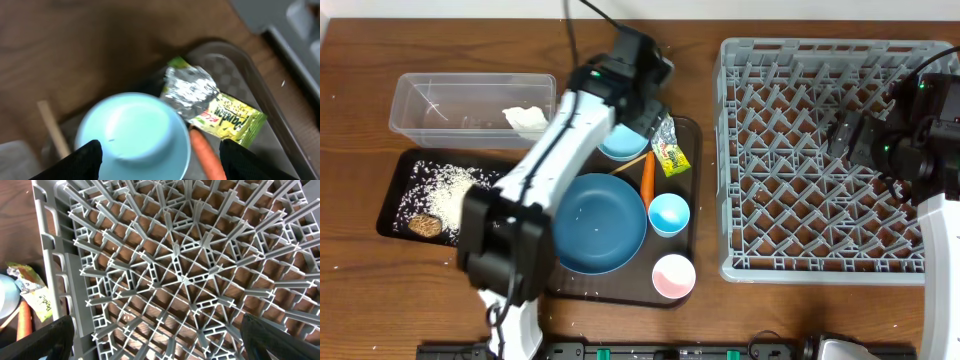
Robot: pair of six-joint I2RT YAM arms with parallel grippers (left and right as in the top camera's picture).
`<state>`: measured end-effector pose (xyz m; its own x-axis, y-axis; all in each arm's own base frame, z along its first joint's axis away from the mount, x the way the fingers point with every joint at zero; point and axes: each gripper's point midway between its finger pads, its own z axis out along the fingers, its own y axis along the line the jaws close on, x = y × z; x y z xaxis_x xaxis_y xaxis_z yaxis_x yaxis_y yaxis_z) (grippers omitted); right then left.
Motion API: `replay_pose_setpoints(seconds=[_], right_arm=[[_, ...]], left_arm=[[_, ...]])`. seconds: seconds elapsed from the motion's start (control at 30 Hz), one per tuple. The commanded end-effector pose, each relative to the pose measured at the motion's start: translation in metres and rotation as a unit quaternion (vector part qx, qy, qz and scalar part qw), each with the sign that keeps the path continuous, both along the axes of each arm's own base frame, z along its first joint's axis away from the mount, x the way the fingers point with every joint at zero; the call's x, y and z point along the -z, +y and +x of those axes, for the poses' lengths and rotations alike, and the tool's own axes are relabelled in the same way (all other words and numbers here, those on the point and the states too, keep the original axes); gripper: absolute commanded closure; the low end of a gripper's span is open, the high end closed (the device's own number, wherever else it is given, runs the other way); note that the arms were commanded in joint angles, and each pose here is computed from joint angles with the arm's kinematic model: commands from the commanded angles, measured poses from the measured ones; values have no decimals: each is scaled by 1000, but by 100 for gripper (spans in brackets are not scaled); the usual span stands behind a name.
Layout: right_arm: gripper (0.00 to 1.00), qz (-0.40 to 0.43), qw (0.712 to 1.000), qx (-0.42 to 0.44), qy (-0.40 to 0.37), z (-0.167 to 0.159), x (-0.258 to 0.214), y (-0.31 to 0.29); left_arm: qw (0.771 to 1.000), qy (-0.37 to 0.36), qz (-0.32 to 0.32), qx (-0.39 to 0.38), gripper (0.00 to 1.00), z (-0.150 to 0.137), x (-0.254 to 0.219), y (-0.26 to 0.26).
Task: Sort waste into correct bins and load items into the dishwasher rack
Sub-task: 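Carry the tissue left and drop it into the clear container, then move the left gripper to the snack wrapper and grasp it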
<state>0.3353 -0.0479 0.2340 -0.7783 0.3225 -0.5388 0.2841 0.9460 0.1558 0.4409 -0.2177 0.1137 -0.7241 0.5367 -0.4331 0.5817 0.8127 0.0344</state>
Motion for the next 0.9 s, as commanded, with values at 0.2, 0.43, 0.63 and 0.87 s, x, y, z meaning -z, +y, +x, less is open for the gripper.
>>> replay_pose_setpoints(seconds=[0.2, 0.43, 0.63, 0.87], right_arm=[[1, -6, 1000, 6, -7, 0, -6, -4], [1, -6, 1000, 6, -7, 0, -6, -4], [1, -7, 1000, 4, -7, 0, -6, -4], [1, -7, 1000, 4, -9, 1, -6, -4]], left_arm=[[994, 25, 38, 100, 24, -33, 28, -42], [977, 50, 77, 191, 23, -64, 51, -64], [962, 66, 105, 244, 23, -73, 75, -66], [963, 54, 120, 235, 23, -61, 89, -64]])
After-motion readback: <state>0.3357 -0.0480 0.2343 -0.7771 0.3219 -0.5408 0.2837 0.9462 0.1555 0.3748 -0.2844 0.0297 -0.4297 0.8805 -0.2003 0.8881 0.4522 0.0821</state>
